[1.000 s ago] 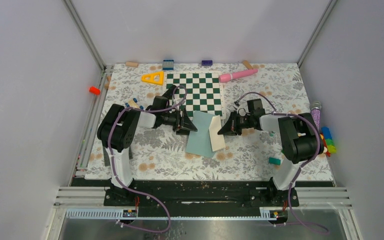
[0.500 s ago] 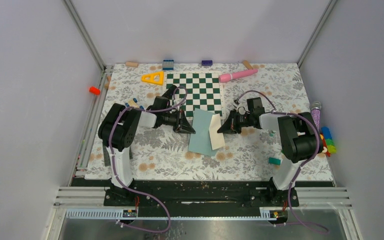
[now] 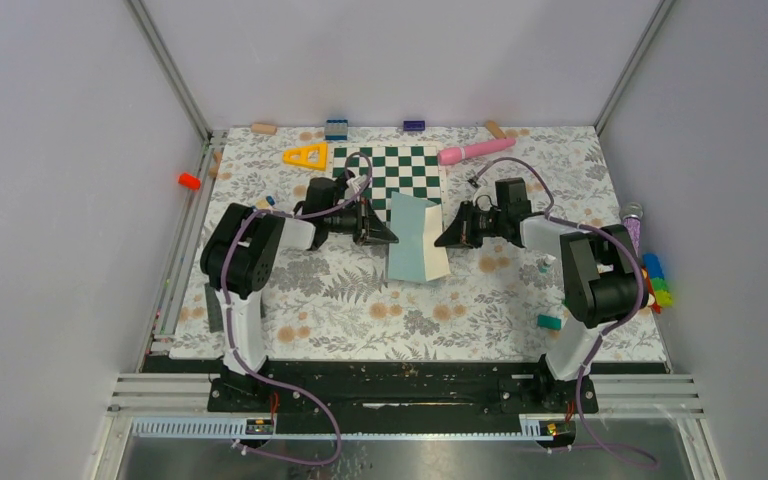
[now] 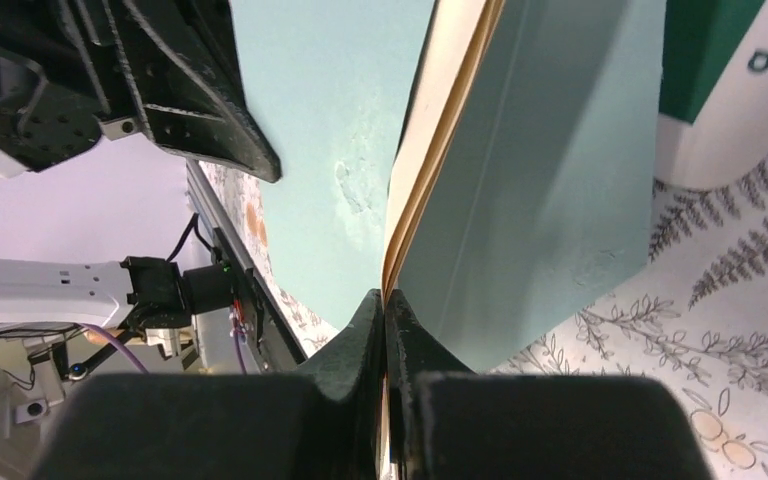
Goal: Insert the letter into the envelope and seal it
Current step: Place the letter in the envelope.
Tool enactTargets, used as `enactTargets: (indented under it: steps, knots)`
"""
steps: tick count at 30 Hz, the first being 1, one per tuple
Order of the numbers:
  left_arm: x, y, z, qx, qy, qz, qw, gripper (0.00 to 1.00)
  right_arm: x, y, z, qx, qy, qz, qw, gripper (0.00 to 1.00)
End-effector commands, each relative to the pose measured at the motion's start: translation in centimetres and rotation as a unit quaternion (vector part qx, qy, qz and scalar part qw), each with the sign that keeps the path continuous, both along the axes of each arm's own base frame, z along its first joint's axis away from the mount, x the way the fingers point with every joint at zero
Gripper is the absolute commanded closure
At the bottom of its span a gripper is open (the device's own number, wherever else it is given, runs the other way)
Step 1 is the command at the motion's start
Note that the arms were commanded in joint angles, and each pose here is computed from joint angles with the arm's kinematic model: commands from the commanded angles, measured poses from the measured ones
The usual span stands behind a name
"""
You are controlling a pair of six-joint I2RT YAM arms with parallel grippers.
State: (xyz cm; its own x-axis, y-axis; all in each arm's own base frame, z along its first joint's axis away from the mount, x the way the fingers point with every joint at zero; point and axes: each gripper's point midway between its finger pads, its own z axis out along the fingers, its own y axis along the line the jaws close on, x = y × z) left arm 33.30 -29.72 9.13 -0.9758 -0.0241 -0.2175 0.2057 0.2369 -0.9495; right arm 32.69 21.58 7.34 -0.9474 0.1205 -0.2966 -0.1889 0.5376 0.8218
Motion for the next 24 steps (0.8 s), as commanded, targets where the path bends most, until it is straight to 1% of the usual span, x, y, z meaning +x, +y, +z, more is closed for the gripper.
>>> enactTargets:
  steps: [1,5,9,12,16,19,22,24]
  knots:
    - [0.7,-0.4,0.5,-0.043,0.001,0.015,0.999,1.0,2.6,-0.1,0.6,-0.007,-0.051,-0.008,0.999,1.0]
    - [0.8,-0.4,0.0,-0.047,0.007,0.014,0.999,1.0,2.5,-0.2,-0.6,-0.008,-0.029,-0.017,0.999,1.0]
    - [0.9,-0.3,-0.8,-0.03,0.006,0.018,0.999,1.0,2.5,-0.7,-2.2,-0.026,-0.011,-0.025,0.999,1.0]
    - [1.0,-0.1,-2.1,-0.005,0.011,0.029,0.999,1.0,2.7,-1.1,-3.2,-0.044,0.0,-0.03,0.999,0.9]
    - [1.1,0.3,-3.8,0.027,0.02,0.038,0.999,1.0,3.0,-1.6,-3.9,-0.071,0.012,-0.037,0.997,0.89]
    - [1.1,0.5,-4.9,0.047,0.031,0.043,0.997,1.0,3.1,-1.7,-4.0,-0.08,0.011,-0.039,0.996,0.85]
    - [1.1,0.7,-5.5,0.062,0.033,0.047,0.996,1.0,3.2,-1.6,-4.2,-0.086,0.014,-0.037,0.995,0.83]
    - [1.1,0.9,-5.8,0.071,0.034,0.049,0.996,1.0,2.7,-1.7,-4.7,-0.097,0.03,-0.034,0.994,0.82]
